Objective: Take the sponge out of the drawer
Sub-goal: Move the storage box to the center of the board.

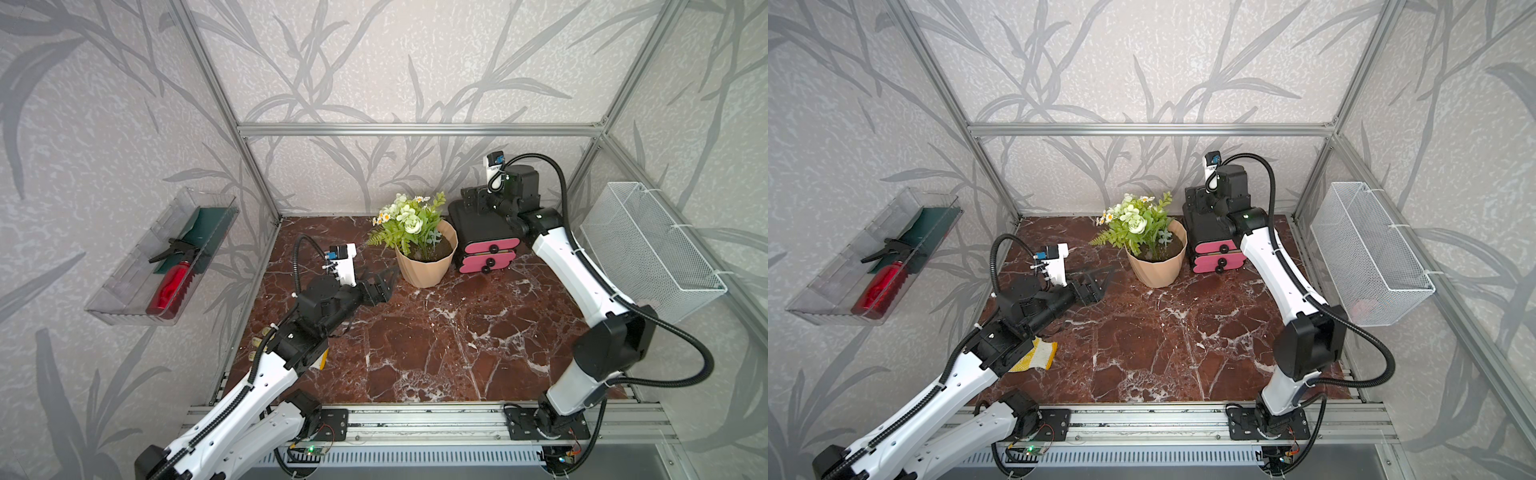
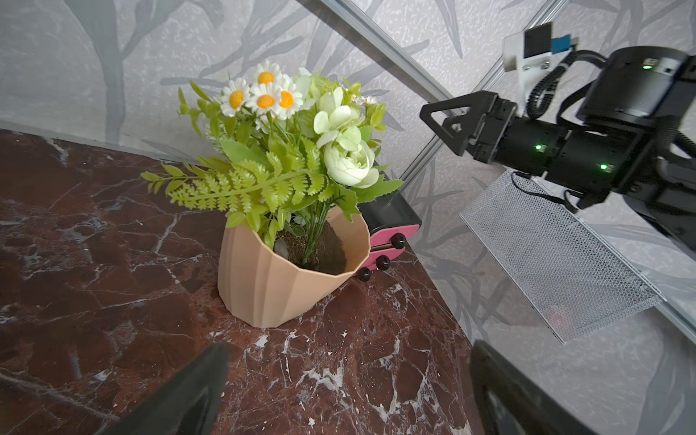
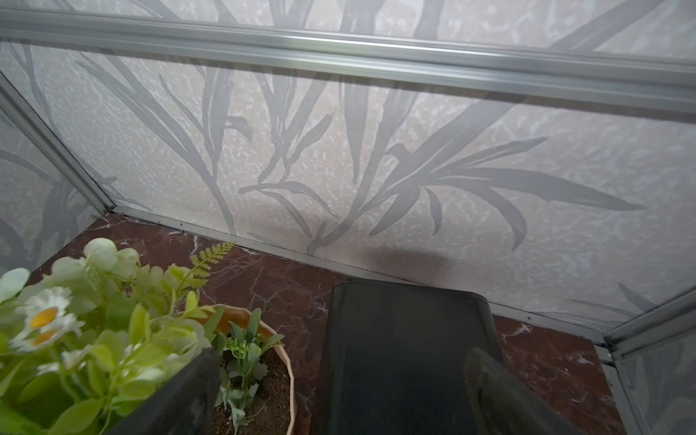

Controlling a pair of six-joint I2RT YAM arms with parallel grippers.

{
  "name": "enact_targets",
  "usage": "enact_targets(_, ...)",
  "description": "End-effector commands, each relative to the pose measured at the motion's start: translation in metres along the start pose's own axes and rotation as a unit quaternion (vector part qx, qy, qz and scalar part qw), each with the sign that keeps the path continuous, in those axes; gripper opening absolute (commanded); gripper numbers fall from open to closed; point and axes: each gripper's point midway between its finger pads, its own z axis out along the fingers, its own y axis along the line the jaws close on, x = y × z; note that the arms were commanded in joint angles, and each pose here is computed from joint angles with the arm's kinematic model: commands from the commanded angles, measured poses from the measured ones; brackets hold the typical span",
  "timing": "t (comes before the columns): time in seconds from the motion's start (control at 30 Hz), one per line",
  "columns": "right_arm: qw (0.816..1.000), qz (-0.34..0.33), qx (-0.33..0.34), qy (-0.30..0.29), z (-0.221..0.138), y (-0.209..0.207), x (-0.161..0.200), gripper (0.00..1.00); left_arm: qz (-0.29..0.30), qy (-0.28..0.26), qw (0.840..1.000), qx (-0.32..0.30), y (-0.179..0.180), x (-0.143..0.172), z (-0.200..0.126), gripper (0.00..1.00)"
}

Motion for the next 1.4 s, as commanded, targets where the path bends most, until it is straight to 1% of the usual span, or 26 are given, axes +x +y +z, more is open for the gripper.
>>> enact_targets(0.0, 0.996, 0.006, -0.064, 0.060, 0.027, -0.002, 0.017, 0.97, 0.016, -0.006, 0.999, -0.032, 0.012, 0.000, -0.009, 0.99)
enact_targets(0.07, 0.993, 0.001, -0.079, 0.088, 0.050, -0.005, 0.028, 0.96, 0.021, -0.012, 0.999, -0.042, 0.015, -0.002, -0.012, 0.99)
enact_targets(0.17, 0.989, -0.014, -0.095, 0.115, 0.082, -0.008, 0.038, 0.93, 0.025, -0.021, 0.998, -0.053, 0.020, -0.003, -0.014, 0.99)
enact_targets(0.3, 0.988, -0.020, -0.107, 0.114, 0.113, -0.012, 0.040, 0.92, 0.025, -0.014, 0.997, -0.069, 0.028, 0.002, -0.010, 0.99)
enact_targets(0.37, 0.987, -0.006, -0.119, 0.107, 0.124, -0.013, 0.045, 0.93, 0.023, -0.009, 0.997, -0.077, 0.032, 0.006, -0.007, 0.99)
enact_targets(0.53, 0.983, 0.032, -0.139, 0.111, 0.146, -0.022, 0.068, 0.93, 0.020, -0.005, 0.996, -0.085, 0.036, 0.008, -0.001, 0.99)
enact_targets(0.6, 0.983, 0.037, -0.144, 0.112, 0.149, -0.023, 0.074, 0.93, 0.020, -0.005, 0.996, -0.091, 0.038, 0.008, -0.001, 0.99)
enact_targets(0.73, 0.977, 0.038, -0.163, 0.131, 0.156, -0.020, 0.088, 0.93, 0.019, -0.010, 0.994, -0.103, 0.044, 0.010, -0.003, 0.99)
enact_targets(0.93, 0.969, 0.050, -0.153, 0.186, 0.165, -0.031, 0.129, 0.94, 0.015, -0.020, 0.993, -0.117, 0.051, 0.009, -0.009, 0.99)
enact_targets(1.1, 0.963, 0.044, -0.135, 0.231, 0.161, -0.042, 0.157, 0.94, 0.010, -0.025, 0.992, -0.123, 0.054, 0.008, -0.012, 0.99)
enact_targets(1.2, 0.953, 0.040, -0.144, 0.262, 0.153, -0.041, 0.171, 0.94, 0.007, -0.027, 0.992, -0.123, 0.054, 0.009, -0.013, 0.99)
enact_targets(1.27, 0.943, 0.032, -0.148, 0.296, 0.143, -0.039, 0.187, 0.93, 0.004, -0.027, 0.992, -0.124, 0.055, 0.009, -0.014, 0.99)
enact_targets(1.33, 0.933, 0.025, -0.137, 0.331, 0.134, -0.043, 0.203, 0.92, 0.001, -0.027, 0.992, -0.122, 0.055, 0.011, -0.014, 0.99)
enact_targets(1.37, 0.929, 0.018, -0.120, 0.351, 0.129, -0.049, 0.211, 0.92, -0.001, -0.028, 0.992, -0.121, 0.055, 0.011, -0.014, 0.99)
